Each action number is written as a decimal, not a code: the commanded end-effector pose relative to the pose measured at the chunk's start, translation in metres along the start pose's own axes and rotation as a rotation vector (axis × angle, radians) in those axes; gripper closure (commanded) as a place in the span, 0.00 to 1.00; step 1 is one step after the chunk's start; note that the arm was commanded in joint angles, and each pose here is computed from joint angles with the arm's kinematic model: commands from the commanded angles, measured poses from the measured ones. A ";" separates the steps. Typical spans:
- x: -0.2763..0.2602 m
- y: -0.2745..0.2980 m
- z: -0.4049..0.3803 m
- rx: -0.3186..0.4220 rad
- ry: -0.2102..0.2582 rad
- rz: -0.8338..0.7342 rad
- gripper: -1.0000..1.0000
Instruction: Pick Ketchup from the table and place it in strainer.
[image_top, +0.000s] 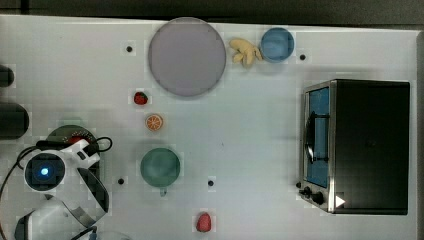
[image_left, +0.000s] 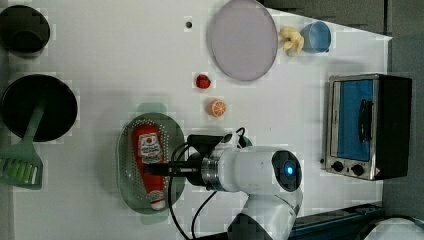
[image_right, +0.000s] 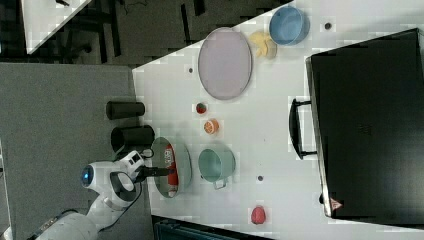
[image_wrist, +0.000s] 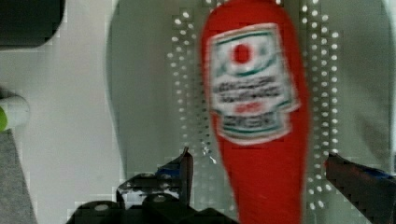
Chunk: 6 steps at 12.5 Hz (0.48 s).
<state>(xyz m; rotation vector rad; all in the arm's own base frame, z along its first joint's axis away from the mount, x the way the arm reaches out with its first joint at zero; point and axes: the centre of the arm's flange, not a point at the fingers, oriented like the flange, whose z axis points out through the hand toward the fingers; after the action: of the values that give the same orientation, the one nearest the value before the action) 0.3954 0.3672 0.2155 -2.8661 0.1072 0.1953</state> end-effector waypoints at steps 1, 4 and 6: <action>0.017 -0.019 -0.057 0.032 0.131 0.063 0.00; 0.032 -0.015 -0.122 -0.054 0.191 0.139 0.00; 0.041 -0.001 -0.172 -0.152 0.207 0.189 0.00</action>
<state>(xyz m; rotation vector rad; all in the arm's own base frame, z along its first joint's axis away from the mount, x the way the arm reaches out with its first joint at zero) 0.4385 0.3362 0.3462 -3.0523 0.2386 0.0102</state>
